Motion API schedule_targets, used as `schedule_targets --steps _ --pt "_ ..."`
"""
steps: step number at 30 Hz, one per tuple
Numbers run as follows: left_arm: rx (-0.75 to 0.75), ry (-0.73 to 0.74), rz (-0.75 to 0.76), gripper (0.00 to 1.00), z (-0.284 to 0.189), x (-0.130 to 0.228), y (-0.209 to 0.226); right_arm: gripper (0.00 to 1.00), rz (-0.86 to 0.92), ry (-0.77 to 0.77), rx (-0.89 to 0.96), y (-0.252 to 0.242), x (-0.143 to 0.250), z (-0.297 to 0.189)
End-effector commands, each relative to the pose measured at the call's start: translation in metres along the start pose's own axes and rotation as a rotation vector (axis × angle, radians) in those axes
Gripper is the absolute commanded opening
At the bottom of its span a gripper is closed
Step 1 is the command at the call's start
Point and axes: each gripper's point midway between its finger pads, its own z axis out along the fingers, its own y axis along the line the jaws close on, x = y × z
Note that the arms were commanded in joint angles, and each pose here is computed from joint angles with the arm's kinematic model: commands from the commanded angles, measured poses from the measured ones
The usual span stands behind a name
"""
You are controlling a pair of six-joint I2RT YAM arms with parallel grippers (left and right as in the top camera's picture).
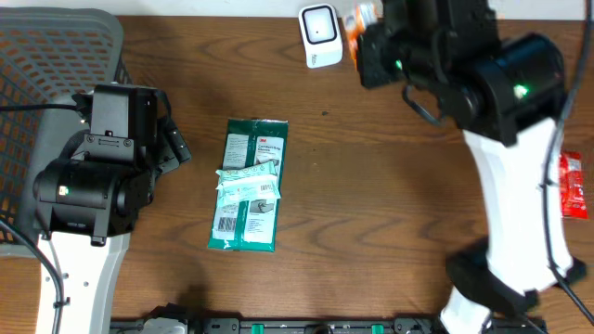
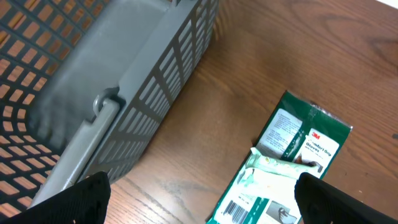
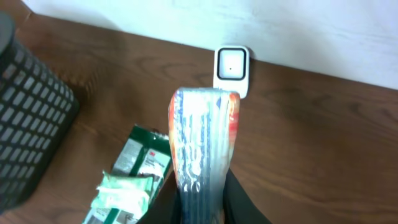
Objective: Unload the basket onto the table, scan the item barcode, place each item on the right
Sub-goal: 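Hold the Kleenex pack under the white scanner with the right gripper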
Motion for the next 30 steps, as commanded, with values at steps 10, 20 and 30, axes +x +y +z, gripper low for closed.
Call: schedule_targets --steps 10,20,30 --pt "-0.016 -0.011 -0.007 0.95 -0.002 -0.002 0.004 0.01 -0.072 0.074 0.182 -0.015 0.006 0.169" --pt "-0.017 -0.011 -0.007 0.95 -0.002 -0.003 0.004 0.01 -0.113 0.042 0.247 -0.048 0.019 0.297" --pt "-0.017 -0.011 -0.006 0.95 -0.002 -0.002 0.004 0.01 -0.060 -0.031 0.284 -0.089 0.026 0.363"
